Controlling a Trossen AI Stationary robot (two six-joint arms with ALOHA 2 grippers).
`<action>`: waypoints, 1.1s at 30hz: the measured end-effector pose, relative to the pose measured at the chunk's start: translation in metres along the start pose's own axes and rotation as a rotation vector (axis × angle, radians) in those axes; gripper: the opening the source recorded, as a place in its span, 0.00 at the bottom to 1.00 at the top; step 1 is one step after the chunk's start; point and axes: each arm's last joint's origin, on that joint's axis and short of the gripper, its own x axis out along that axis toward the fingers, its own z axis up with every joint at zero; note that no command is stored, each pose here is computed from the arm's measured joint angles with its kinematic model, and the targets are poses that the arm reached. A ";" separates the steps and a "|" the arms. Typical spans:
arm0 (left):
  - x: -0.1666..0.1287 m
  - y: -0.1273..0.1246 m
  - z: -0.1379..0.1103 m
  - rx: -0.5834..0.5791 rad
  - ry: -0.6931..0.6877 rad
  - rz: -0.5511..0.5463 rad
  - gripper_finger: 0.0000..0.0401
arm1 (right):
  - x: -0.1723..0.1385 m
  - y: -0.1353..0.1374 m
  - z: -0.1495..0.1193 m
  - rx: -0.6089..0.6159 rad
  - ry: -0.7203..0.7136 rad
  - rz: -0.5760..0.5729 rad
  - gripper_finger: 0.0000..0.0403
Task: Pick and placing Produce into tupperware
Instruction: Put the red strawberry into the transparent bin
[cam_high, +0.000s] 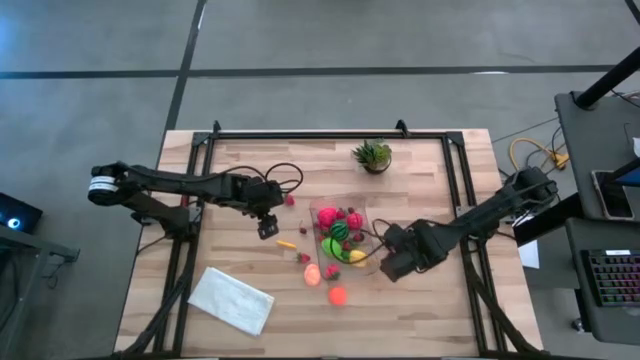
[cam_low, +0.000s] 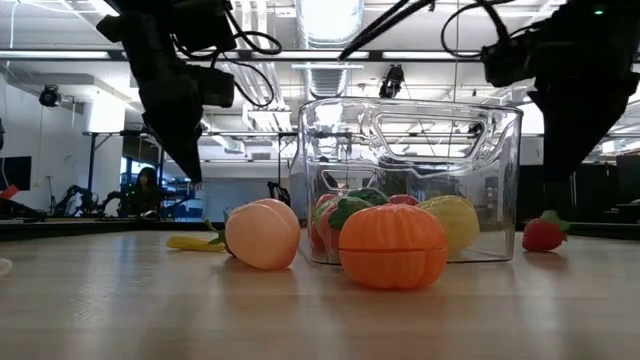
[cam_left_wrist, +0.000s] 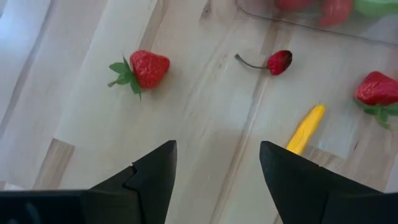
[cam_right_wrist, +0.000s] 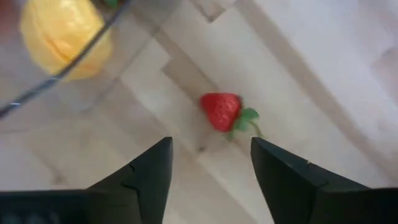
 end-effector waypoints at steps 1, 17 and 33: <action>0.000 0.000 0.000 -0.012 0.002 0.001 0.54 | 0.000 -0.001 -0.002 -0.013 -0.017 -0.018 0.53; 0.005 -0.001 0.002 -0.102 -0.023 -0.008 0.54 | 0.022 -0.035 -0.006 0.744 0.283 0.057 0.68; 0.005 -0.001 0.003 -0.081 -0.026 -0.010 0.54 | 0.008 -0.040 0.001 0.202 0.007 0.184 0.64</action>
